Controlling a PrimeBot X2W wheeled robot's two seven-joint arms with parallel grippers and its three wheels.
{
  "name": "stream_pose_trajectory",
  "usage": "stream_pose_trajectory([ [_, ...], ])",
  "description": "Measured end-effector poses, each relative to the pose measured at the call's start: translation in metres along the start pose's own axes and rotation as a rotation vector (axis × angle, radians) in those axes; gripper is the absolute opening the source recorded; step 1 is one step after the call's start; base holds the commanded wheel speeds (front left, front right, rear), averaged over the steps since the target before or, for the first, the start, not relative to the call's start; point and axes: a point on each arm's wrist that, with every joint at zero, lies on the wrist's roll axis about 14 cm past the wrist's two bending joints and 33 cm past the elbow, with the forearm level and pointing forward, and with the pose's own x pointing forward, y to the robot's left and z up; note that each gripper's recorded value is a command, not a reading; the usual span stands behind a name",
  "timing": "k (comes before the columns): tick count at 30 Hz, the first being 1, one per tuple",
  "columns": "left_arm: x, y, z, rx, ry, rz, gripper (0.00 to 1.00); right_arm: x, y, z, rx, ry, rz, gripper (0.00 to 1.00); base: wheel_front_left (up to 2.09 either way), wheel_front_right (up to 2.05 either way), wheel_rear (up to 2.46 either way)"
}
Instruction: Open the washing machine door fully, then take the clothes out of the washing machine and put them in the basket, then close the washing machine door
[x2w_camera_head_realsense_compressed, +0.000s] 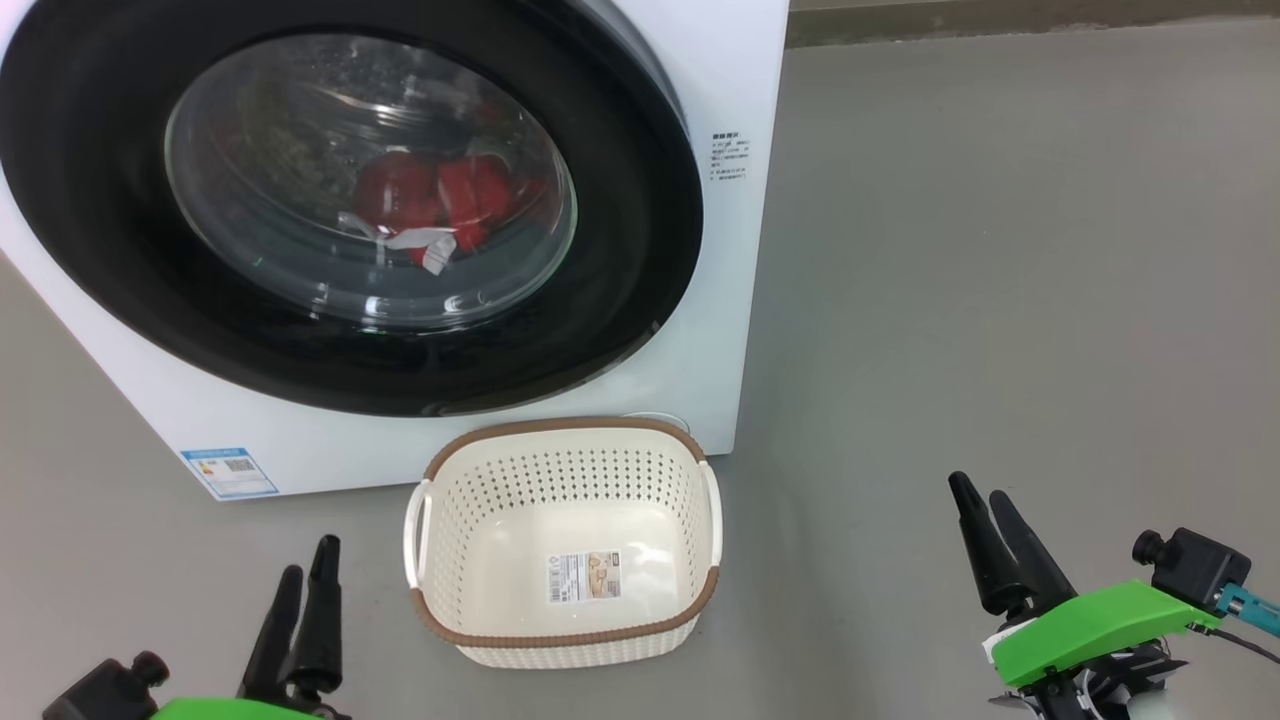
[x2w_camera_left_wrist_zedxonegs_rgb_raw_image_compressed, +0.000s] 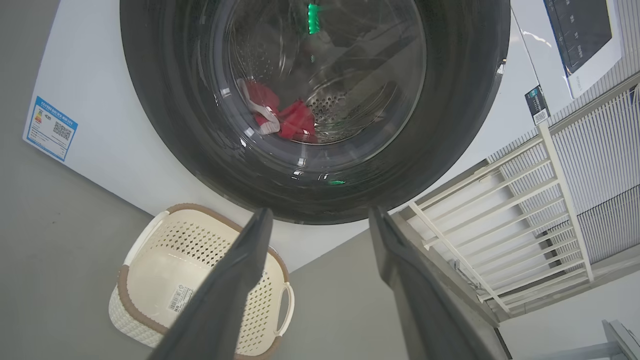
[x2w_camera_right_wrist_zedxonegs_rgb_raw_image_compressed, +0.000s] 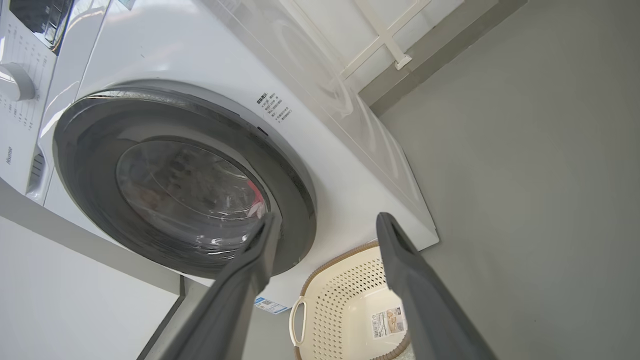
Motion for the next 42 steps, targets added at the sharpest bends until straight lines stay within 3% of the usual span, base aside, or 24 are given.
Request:
stream_pose_trajectory([
  [42,0.004,-0.022,0.027,0.503,-0.128,-0.073,1.0,0.01,0.04,0.001,-0.445,-0.062,0.141,1.0,0.0,0.0,0.0],
])
